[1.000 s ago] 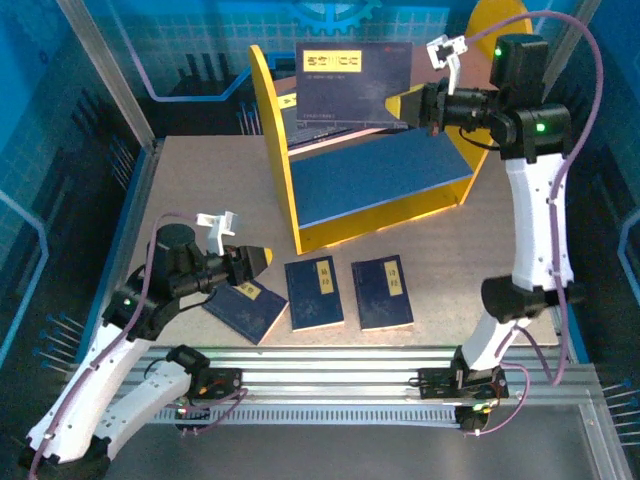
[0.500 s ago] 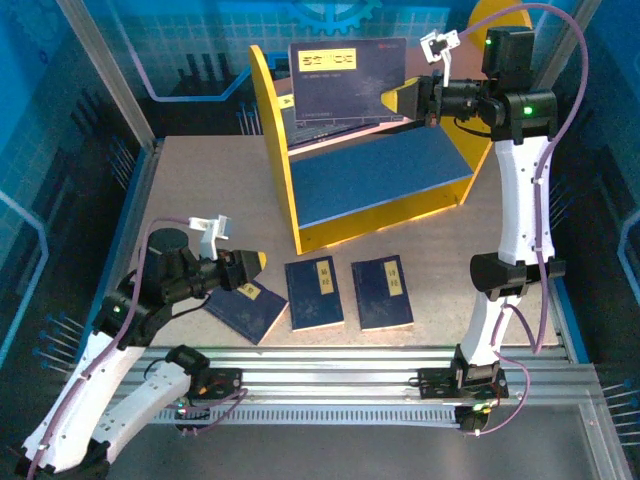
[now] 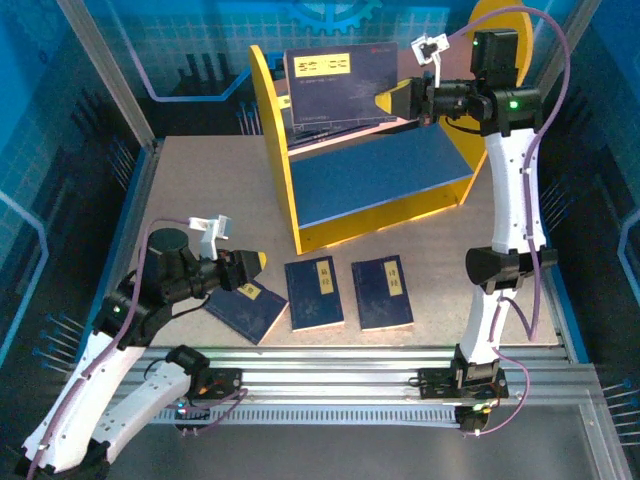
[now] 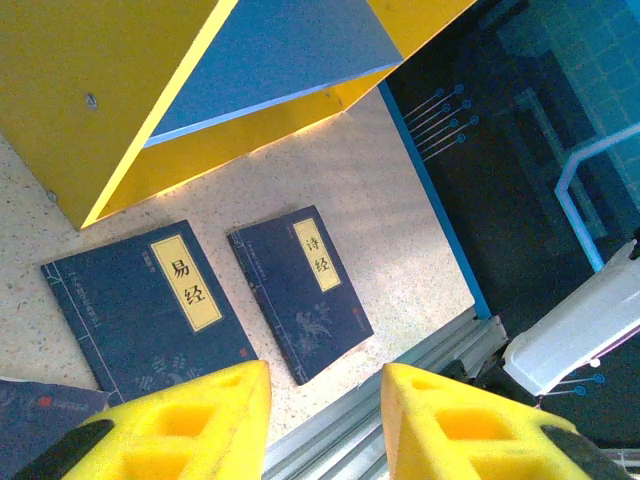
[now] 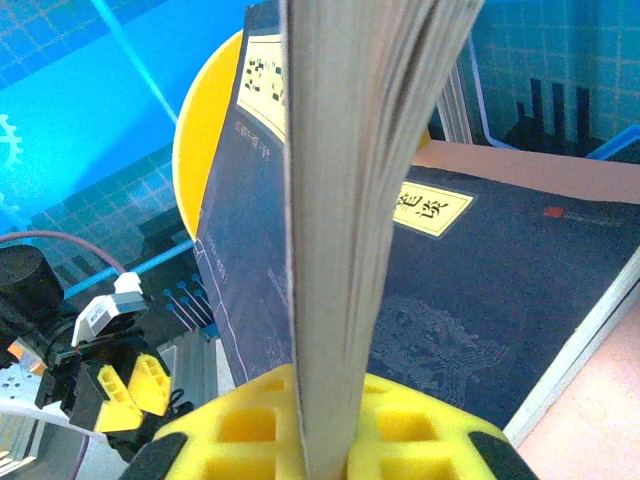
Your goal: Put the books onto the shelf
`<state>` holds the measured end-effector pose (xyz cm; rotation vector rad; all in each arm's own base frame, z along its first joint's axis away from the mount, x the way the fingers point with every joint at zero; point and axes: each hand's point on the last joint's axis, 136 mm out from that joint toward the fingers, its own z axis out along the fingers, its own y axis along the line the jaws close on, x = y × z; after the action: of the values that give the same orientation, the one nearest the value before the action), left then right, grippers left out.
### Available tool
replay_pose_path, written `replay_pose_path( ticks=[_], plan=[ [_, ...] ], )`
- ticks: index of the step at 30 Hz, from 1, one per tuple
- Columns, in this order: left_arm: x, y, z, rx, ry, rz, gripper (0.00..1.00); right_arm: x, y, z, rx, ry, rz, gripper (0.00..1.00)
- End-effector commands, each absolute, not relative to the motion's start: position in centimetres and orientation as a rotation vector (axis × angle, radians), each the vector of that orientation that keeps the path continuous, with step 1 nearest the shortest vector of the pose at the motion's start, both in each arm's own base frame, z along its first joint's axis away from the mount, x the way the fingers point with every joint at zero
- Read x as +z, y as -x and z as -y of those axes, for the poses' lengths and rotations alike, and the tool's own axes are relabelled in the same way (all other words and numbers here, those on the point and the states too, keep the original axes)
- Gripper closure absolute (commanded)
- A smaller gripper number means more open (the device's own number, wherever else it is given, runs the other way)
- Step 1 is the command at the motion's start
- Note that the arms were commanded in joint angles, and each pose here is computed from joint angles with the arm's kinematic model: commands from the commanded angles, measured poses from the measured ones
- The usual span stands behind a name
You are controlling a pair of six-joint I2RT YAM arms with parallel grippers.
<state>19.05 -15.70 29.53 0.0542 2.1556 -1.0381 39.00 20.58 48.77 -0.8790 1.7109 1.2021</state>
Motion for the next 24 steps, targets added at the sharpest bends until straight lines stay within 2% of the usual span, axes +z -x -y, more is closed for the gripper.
replay_pose_path(
  ticks=[1, 14, 24],
  plan=[
    [30.5, -19.1, 15.5, -1.029, -0.057, -2.127, 0.65, 49.0, -39.1, -21.5, 1.217, 0.930, -1.656, 0.92],
    [30.1, -19.2, 15.4, -1.014, -0.054, -2.136, 0.65, 48.2, -40.5, -22.0, 1.197, 0.897, -1.692, 0.78],
    [30.0, -19.2, 15.3, -1.010, -0.053, -2.138, 0.65, 48.0, -41.7, -21.6, 1.150, 0.834, -1.729, 0.53]
  ],
)
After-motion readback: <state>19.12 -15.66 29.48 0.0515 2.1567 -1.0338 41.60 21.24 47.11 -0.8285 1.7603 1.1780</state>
